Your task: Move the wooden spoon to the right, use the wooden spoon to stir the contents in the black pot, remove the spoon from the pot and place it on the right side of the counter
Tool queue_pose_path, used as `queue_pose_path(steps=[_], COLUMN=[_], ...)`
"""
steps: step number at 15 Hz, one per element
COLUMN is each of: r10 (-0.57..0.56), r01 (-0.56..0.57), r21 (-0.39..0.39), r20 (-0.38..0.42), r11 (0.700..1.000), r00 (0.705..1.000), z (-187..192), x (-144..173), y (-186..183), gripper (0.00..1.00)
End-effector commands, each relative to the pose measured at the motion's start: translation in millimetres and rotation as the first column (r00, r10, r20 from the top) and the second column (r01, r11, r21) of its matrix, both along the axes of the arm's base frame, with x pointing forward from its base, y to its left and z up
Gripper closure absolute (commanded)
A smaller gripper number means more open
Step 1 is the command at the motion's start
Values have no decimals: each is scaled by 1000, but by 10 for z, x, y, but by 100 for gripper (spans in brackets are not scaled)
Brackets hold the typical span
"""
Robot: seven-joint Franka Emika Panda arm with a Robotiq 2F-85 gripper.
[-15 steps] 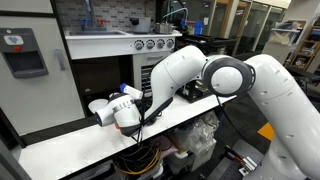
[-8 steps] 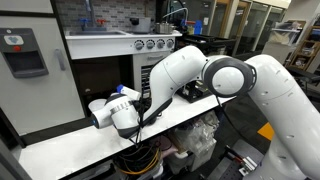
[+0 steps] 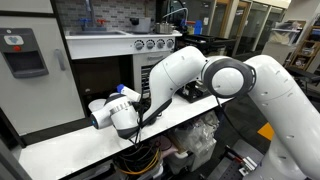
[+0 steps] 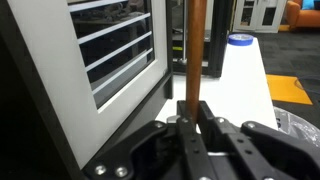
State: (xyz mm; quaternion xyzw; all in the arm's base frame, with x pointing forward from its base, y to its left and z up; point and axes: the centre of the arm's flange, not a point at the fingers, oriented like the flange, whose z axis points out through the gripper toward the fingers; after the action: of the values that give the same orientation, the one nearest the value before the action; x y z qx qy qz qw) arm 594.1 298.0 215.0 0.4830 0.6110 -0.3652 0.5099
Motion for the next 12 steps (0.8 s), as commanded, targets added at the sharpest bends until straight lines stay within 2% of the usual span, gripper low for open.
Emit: queue_pose_path(steps=[1, 5, 8, 12], r10=[2, 3, 24, 52], r01=[-2, -1, -18, -43], r21=[-1, -20, -57, -130], r20=[65, 105, 107, 68], r11=[1000, 1000, 998, 991], r00=[998, 994, 994, 996], z=[-84, -109, -102, -79], x=[69, 75, 66, 62], y=[12, 5, -16, -28], gripper=[97, 97, 97, 97])
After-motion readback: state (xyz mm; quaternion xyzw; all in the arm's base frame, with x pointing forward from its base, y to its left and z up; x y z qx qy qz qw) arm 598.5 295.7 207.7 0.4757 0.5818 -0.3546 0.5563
